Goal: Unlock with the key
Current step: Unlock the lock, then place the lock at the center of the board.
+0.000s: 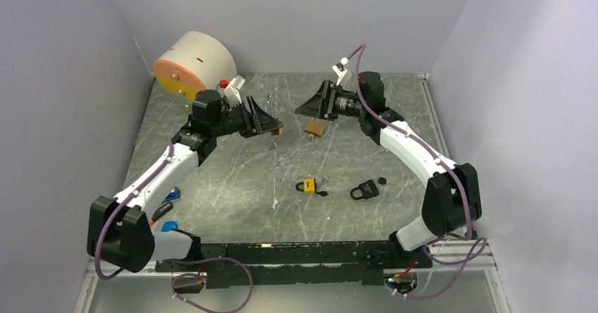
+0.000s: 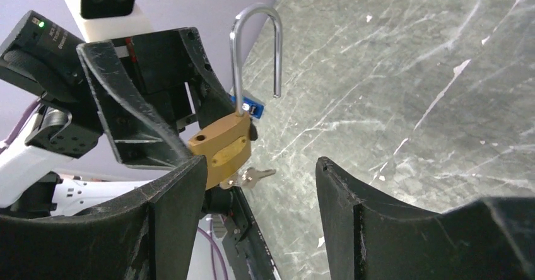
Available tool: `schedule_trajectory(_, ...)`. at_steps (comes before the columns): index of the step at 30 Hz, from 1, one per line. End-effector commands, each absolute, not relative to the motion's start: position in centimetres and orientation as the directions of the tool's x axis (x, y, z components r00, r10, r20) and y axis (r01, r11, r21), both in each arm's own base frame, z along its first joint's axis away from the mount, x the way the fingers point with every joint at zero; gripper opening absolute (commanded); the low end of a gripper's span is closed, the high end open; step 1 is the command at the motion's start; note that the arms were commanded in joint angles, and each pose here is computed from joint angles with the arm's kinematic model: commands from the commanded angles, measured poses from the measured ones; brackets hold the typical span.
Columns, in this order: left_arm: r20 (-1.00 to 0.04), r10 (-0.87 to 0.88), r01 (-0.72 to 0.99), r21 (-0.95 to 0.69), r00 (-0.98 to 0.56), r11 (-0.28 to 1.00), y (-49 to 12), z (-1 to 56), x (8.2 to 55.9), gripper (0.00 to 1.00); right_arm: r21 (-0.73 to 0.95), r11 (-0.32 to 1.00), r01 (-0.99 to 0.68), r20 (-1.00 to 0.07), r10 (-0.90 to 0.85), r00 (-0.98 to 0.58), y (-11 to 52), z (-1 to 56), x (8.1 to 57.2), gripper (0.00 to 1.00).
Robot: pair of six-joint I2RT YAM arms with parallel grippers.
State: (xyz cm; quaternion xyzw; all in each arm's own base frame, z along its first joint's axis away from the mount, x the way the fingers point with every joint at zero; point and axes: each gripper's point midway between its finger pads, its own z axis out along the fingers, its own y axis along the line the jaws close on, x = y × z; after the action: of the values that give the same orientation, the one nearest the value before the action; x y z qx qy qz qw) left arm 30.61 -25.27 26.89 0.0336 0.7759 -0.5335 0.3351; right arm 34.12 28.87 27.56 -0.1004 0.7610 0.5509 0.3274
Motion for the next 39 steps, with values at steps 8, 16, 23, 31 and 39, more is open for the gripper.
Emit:
schedule_trajectory(8, -0.499, -0.503, -0.112, -0.623, -0.706, 0.774, -16.8, 18.1, 32.0, 0.09, 0.750, 0.478, -0.457, -0.599, 0.200, -0.775, 28.1, 26.0, 34.8, 0.65)
schedule_trajectory(16, -0.449, -0.657, -0.468, -0.467, -0.605, 0.750, -10.6, 12.5, 29.0, 0.10, 0.762, 0.503, -0.408, -0.558, 0.190, -0.808, 28.0, 24.2, 34.9, 0.63)
schedule_trajectory(23, -0.443, -0.724, -0.651, -0.337, -0.528, 0.681, -6.5, 9.9, 26.6, 0.11, 0.768, 0.511, -0.386, -0.536, 0.183, -0.824, 28.0, 23.4, 34.9, 0.62)
schedule_trajectory(31, -0.392, -0.730, -0.652, -0.335, -0.560, 0.680, -6.2, 7.1, 27.6, 0.12, 0.774, 0.516, -0.367, -0.518, 0.181, -0.836, 28.0, 23.0, 34.8, 0.61)
schedule_trajectory(39, -0.348, -0.709, -0.602, -0.374, -0.614, 0.705, -5.7, 5.1, 31.4, 0.15, 0.774, 0.511, -0.374, -0.513, 0.160, -0.843, 28.0, 22.7, 34.4, 0.61)
